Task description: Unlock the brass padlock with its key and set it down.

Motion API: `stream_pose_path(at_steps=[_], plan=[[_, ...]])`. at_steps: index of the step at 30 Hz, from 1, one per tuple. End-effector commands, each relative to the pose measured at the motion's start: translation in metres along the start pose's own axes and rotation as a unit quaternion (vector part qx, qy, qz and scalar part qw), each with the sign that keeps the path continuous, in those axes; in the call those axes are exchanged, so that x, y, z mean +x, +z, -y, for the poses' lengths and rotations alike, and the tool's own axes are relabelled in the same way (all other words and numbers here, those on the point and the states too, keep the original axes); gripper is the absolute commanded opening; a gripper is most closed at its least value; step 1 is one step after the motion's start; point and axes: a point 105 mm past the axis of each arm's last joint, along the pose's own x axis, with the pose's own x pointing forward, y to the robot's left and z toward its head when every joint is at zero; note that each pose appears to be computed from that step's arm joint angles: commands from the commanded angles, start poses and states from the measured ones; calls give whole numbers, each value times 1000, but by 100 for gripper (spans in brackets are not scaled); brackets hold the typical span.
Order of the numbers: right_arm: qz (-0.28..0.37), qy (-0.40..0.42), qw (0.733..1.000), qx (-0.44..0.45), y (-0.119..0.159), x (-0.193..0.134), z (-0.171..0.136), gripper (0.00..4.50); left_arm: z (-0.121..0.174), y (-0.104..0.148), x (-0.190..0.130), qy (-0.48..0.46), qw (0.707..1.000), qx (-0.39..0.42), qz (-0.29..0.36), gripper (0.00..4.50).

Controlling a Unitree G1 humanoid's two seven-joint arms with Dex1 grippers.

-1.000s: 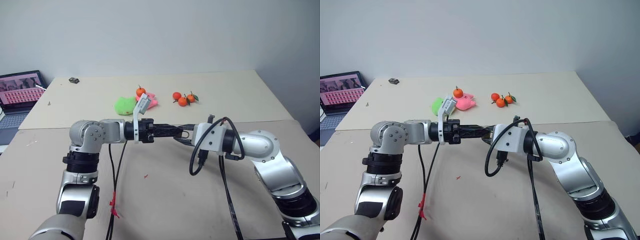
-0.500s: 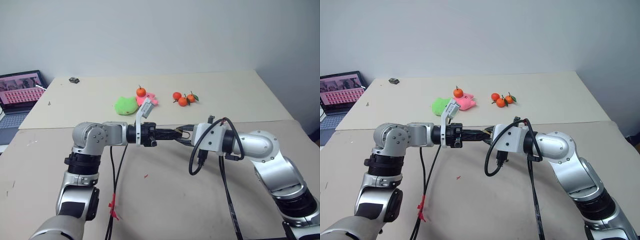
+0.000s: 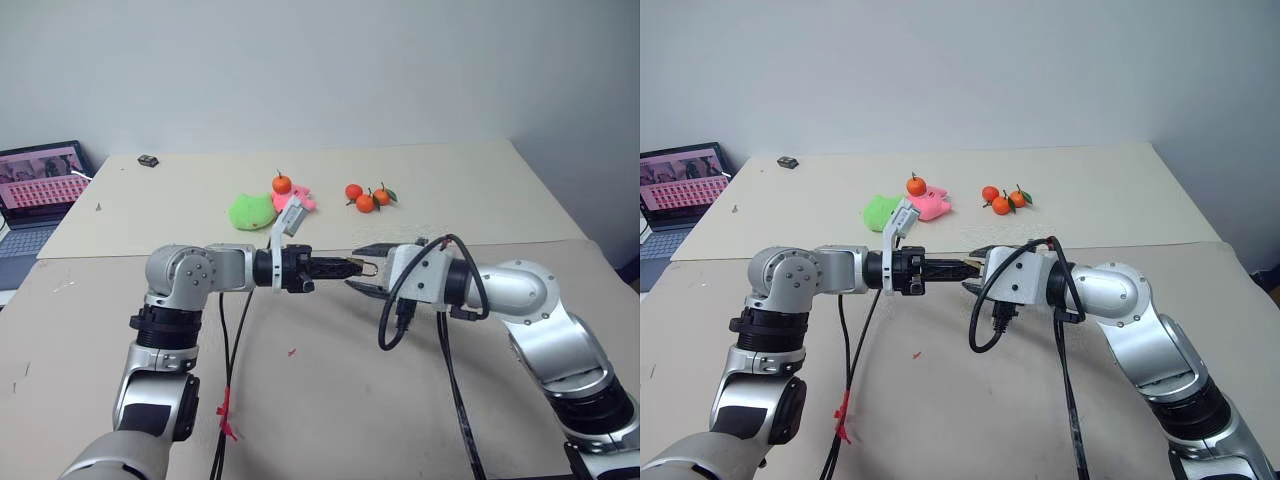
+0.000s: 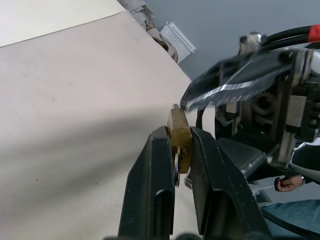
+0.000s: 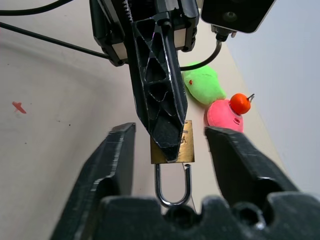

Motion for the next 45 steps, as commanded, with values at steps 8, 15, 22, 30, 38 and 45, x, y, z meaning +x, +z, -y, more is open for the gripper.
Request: stream_pose_path(at_steps=[8, 15, 22, 30, 38, 45], plan=[[16, -29, 997, 67, 10, -33, 30, 350, -8, 12, -13, 16, 1000, 2, 22, 4], [15, -29, 996, 82, 0, -31, 17, 160, -3, 14, -14, 3, 1000, -5, 20, 4], [21, -29, 996, 83, -4, -23, 10, 1, 3, 15, -13, -11, 1000, -13, 19, 4], [24, -28, 996, 78, -2, -20, 11, 1, 7, 7, -11, -15, 1000, -19, 9, 4], [23, -28, 996, 76, -3, -18, 12, 1, 13, 7, -7, -27, 999, -19, 5, 4], [22, -23, 997, 77, -4, -15, 11, 1, 18, 8, -9, -30, 999, -16, 5, 4]])
